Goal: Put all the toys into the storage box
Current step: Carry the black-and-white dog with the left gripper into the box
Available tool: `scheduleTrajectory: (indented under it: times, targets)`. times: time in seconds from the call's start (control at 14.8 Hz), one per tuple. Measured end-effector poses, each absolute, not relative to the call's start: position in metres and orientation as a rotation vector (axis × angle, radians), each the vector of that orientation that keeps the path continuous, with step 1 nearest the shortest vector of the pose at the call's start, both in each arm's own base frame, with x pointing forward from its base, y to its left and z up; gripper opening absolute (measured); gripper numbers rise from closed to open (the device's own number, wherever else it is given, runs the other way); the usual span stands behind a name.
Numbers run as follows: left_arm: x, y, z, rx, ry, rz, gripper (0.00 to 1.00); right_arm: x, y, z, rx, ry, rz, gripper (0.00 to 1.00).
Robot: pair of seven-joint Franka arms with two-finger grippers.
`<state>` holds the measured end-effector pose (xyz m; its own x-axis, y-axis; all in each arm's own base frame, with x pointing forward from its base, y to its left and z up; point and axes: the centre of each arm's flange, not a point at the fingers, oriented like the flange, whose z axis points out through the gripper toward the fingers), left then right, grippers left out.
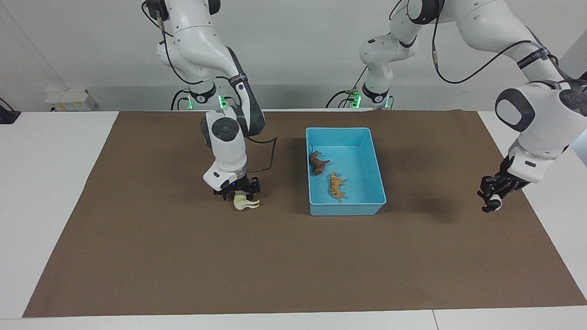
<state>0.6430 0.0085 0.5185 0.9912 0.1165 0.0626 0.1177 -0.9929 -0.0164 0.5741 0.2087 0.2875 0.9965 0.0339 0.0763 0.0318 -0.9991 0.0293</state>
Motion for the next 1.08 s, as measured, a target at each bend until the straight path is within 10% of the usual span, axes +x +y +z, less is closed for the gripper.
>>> scheduleTrajectory:
  times: [0.34, 0.68, 1.08]
  targets:
    - [0.593, -0.159, 0.546, -3.101, -0.387, -0.027, 0.44, 0.586, 0.213, 0.325, 3.099, 0.04, 0.051, 0.42]
    - [0.517, -0.28, 0.489, -3.099, -0.363, -0.022, 0.44, 0.603, 0.207, 0.496, 3.088, -0.007, -0.04, 0.41]
    - [0.507, -0.262, 0.488, -3.099, -0.388, -0.039, 1.0, 0.603, 0.209, 0.515, 3.089, -0.005, -0.038, 0.41]
